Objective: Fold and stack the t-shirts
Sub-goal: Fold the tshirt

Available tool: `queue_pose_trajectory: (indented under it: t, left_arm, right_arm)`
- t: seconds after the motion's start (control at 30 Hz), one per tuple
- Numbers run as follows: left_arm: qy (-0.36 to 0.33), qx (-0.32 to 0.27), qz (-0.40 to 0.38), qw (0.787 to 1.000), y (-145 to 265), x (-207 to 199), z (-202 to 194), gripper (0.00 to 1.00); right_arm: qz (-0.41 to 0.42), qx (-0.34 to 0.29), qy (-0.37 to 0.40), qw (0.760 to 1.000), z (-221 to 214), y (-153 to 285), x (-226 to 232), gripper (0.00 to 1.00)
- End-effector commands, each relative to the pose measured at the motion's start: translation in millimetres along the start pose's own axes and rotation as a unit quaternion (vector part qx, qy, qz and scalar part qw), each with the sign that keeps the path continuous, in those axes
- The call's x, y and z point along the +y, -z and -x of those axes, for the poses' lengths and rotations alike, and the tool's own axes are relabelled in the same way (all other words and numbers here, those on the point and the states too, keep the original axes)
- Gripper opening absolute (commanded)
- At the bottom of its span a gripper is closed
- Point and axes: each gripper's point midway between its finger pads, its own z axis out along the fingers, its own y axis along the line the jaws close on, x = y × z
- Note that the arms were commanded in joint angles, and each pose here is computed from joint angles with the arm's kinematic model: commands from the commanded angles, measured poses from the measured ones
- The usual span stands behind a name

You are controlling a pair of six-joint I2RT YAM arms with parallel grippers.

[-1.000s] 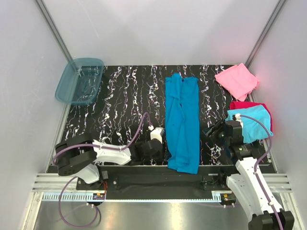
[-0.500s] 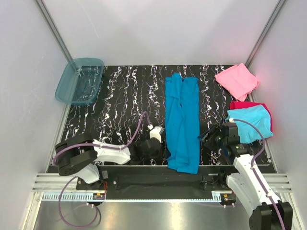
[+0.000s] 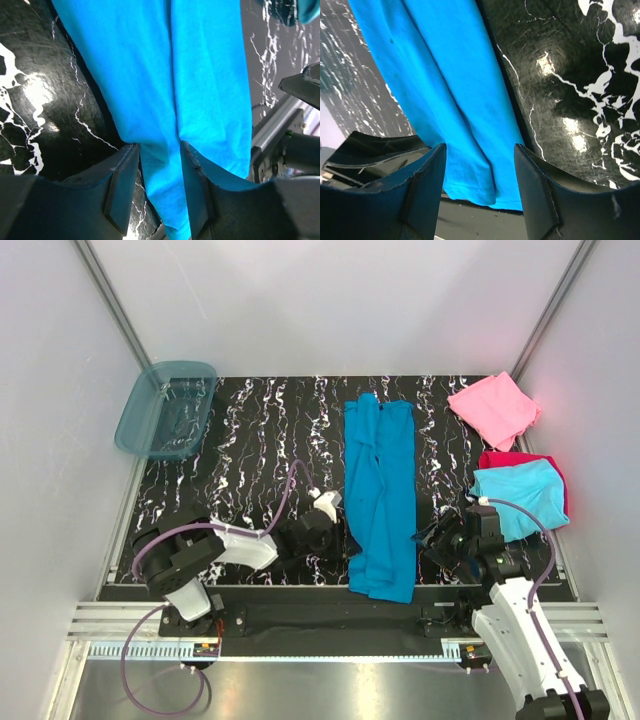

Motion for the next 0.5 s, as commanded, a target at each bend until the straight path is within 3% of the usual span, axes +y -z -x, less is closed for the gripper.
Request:
queue_pose_trajectory:
  t: [0.0,0.13,0.47]
  left_arm:
    - [0.002,0.003,-0.039,0.999,8.2,-11.1,-1.3,0.45]
    - [0.005,-0.001,-0.044,0.999,13.3,-11.4,-1.1,0.45]
    - [0.001,-0.012,-0.038,0.999,30.4,-10.5,4.0,0.44]
  right_arm:
    - [-0.002,0.011,-0.019,1.0,-7.9,2.6,-3.2,0.63]
    - [-0.004,0.036,-0.025,0.999,-18.6,0.8,-7.3,0.63]
    - [-0.004,0.032,-0.029,0.999,-13.1,-4.9,-3.2,0.63]
